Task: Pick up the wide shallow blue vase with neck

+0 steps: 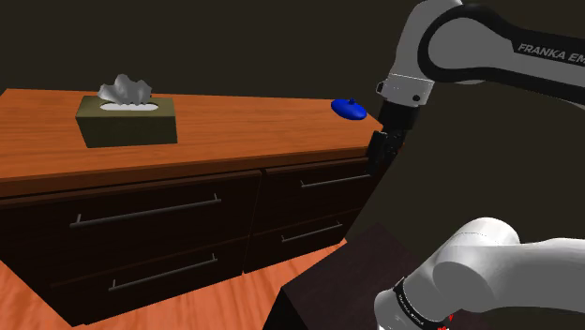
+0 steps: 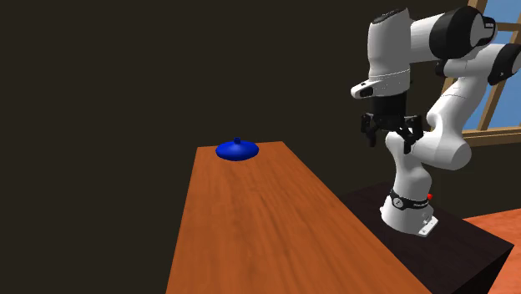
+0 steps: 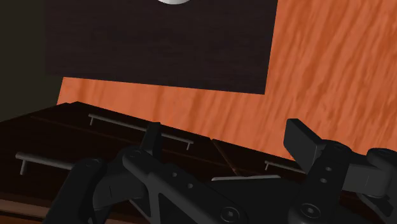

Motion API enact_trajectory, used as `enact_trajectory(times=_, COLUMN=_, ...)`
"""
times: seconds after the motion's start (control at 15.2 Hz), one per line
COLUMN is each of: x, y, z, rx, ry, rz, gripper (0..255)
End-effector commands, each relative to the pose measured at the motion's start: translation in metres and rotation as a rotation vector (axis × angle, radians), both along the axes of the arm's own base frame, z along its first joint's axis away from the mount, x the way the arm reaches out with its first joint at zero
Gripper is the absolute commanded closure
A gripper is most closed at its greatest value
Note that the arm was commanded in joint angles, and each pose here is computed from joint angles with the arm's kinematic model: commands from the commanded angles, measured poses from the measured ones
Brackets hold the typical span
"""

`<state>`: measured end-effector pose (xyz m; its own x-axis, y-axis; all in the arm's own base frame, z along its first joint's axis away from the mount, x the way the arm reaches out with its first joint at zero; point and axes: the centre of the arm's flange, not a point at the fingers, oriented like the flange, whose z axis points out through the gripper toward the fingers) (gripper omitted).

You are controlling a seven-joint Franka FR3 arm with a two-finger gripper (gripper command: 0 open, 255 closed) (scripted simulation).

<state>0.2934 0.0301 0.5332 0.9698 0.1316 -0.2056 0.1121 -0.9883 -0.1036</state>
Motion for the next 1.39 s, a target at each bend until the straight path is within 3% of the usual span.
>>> enact_trajectory(times=0.0, x=0.000, y=0.000, z=0.000, rx=0.000, ry=0.000, rz=0.000, gripper=0)
enact_trajectory(times=1.32, x=0.173, y=-0.182, z=0.012, rx=0.006, ry=-0.116, rz=0.103, gripper=0)
